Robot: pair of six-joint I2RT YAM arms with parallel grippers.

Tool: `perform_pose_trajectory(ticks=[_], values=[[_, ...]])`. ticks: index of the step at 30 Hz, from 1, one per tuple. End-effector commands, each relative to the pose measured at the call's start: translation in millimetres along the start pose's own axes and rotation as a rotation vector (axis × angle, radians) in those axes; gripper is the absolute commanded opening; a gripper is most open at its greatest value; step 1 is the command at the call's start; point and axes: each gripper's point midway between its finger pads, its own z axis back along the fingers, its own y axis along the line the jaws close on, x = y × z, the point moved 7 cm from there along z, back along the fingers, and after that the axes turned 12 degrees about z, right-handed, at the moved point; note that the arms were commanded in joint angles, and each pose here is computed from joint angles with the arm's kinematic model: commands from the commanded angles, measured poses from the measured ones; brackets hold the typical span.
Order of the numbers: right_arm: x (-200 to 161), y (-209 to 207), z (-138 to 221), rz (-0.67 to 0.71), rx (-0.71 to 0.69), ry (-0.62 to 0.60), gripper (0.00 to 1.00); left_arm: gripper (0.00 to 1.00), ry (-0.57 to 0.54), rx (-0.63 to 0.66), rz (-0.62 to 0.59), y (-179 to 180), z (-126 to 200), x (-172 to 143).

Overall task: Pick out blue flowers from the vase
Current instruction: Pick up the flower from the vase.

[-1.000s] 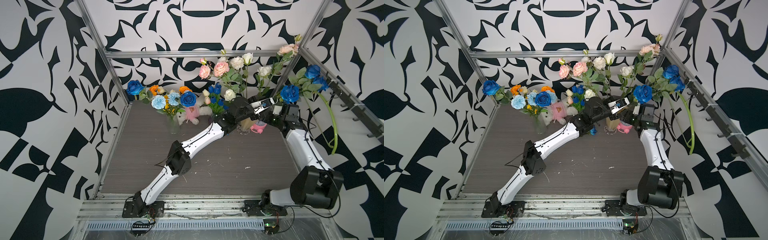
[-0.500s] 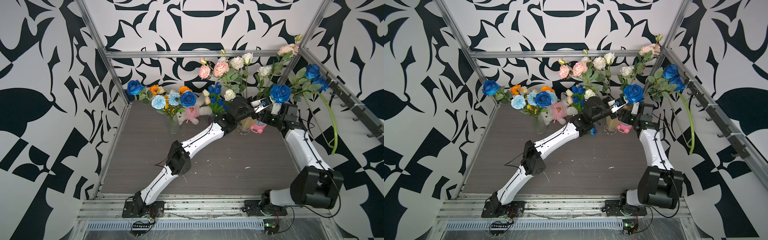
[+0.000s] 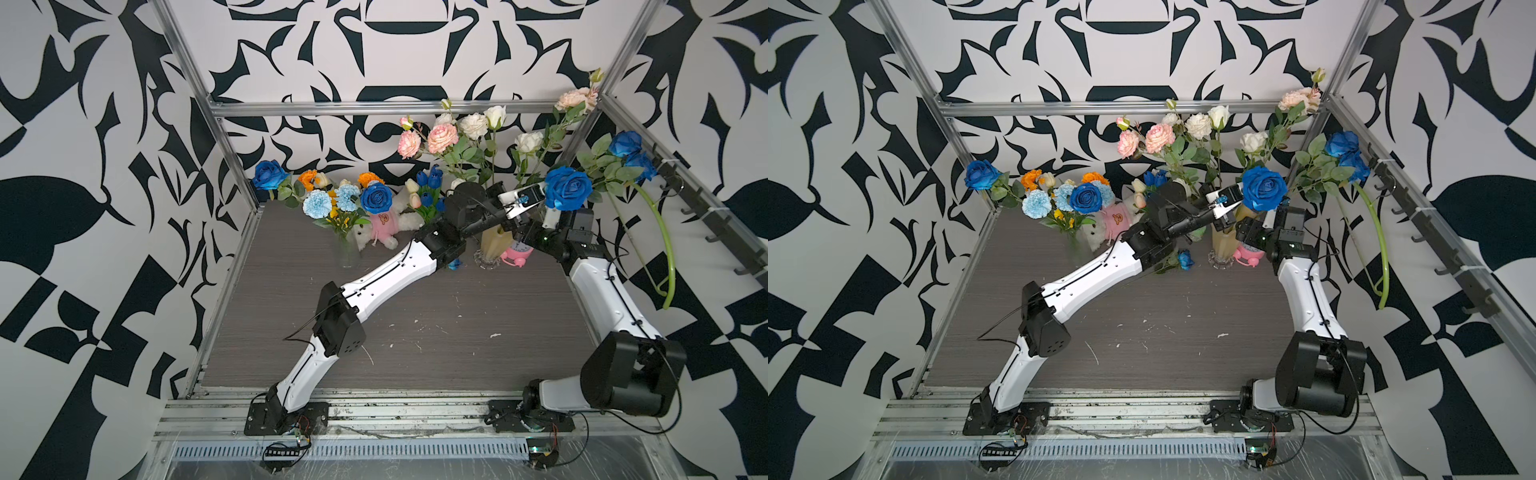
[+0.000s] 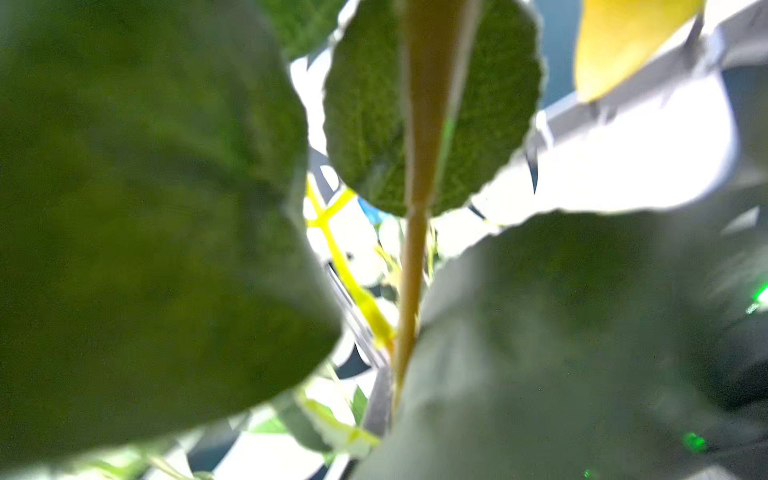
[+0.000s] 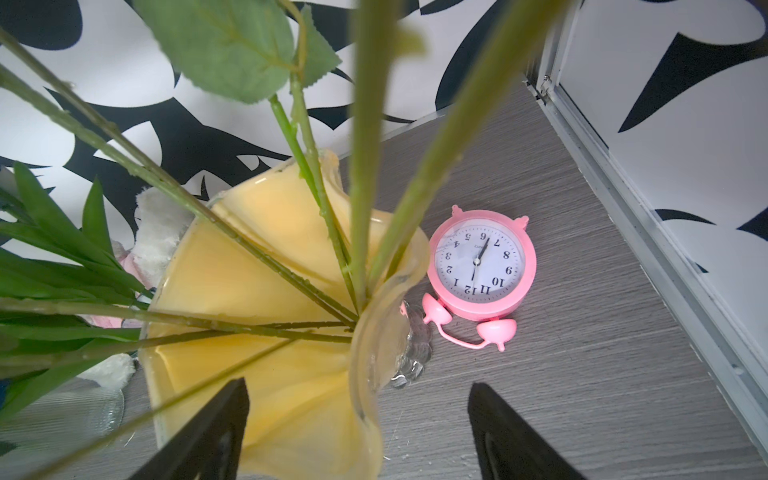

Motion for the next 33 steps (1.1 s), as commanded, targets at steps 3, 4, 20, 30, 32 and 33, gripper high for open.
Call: perform_pose_trajectory(ticks=[3,4,20,30,32,33], values=[[20.4,2.4,12.9,-0.022,-0.008,-0.069,0.83,0.0,-0.127,-0.061,0.03,2.4,31.3,75.3],[22.6,1.7,15.8,-0.026,-0.015,-0.08,0.84,0.0,-0.119,-0.069,0.042,2.4,35.2,80.8],[42.3,-15.9,66.6,-0.09,-0.166,-0.264,0.87,0.0,0.217,-0.167,0.167,-15.5,147.0,158.8],[19.7,-28.7,55.3,-0.135,-0.001,-0.412,0.87,0.0,0.847,0.042,0.042,-12.4,166.8,50.6],[17.5,-31.8,55.9,-0.119,0.0,-0.447,0.88,0.0,0.97,0.062,0.003,-15.7,163.4,13.1],[17.4,-32.4,55.8,-0.1,0.004,-0.468,0.88,0.0,1.025,0.056,-0.007,-19.7,162.0,-6.1]])
